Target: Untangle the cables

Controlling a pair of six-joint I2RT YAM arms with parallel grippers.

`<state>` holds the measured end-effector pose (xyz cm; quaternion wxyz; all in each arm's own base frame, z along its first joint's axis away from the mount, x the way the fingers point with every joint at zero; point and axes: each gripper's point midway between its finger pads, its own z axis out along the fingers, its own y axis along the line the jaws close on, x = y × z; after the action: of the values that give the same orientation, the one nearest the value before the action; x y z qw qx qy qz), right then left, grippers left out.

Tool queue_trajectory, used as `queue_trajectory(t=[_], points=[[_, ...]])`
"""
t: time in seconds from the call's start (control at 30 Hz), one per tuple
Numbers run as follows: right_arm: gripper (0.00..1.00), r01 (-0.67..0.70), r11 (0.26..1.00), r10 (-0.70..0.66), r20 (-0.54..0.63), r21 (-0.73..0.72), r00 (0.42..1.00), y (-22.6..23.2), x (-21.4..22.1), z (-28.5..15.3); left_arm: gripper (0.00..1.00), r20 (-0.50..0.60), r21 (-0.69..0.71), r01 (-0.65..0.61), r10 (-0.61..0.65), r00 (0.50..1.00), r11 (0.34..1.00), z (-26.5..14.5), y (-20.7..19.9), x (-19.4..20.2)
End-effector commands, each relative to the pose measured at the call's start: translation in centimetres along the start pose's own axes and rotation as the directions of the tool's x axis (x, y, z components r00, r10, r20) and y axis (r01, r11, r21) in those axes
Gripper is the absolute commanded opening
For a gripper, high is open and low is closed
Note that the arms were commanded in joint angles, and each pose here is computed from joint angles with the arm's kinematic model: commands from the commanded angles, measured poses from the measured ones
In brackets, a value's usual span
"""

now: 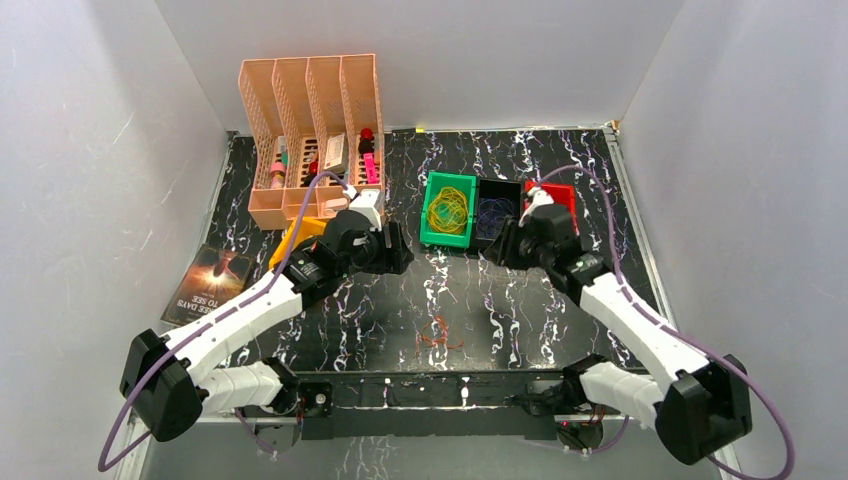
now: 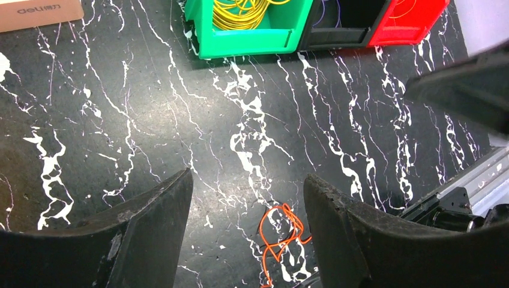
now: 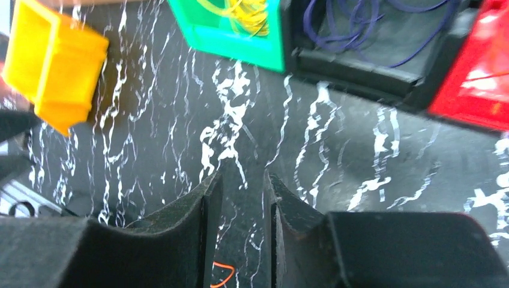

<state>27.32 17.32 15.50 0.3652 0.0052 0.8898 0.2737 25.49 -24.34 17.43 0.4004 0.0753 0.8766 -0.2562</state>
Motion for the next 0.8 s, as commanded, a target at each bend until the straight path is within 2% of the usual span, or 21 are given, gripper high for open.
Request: queue_trajectory(t=[0.0, 0.2, 0.37, 0.43, 0.5, 0.63, 0.77], points=[[0.41, 0.025, 0.999, -0.028, 0.057, 0.046, 0.998, 1.2, 2.5, -0.6, 0.67, 0.063, 0.001, 0.028, -0.028, 0.998, 1.000, -0.6, 0.0, -1.2], [0.45, 0.063, 0.998, -0.063, 0.054, -0.011, 0.997, 3.4, 7.8, -1.1, 0.67, 0.058, -0.015, 0.031, -0.030, 0.998, 0.999, -0.5, 0.3, -1.0], [0.48, 0.123, 0.988, -0.123, 0.005, -0.095, 0.992, 4.7, 11.5, -1.6, 0.67, 0.051, -0.004, 0.034, -0.034, 0.998, 0.999, -0.4, 0.2, -0.7], [0.51, 0.185, 0.962, -0.188, 0.005, -0.202, 0.982, 6.1, 12.5, -2.0, 0.67, 0.046, -0.003, 0.034, -0.034, 0.998, 0.999, -0.3, 0.2, -0.5], [0.57, 0.284, 0.884, -0.282, 0.062, -0.371, 0.958, 8.2, 13.3, -3.2, 0.67, 0.040, -0.007, 0.035, -0.035, 0.999, 0.999, -0.2, 0.3, -0.3], [0.66, 0.324, 0.866, -0.301, 0.120, -0.382, 0.946, 6.3, 14.6, -3.3, 0.67, 0.036, -0.008, 0.033, -0.033, 0.999, 0.999, 0.0, 0.4, -0.1], [0.67, 0.329, 0.868, -0.325, 0.074, -0.373, 0.943, 5.7, 15.7, -2.6, 0.67, 0.018, 0.007, 0.025, -0.025, 1.000, 1.000, 0.3, 0.1, 0.1]])
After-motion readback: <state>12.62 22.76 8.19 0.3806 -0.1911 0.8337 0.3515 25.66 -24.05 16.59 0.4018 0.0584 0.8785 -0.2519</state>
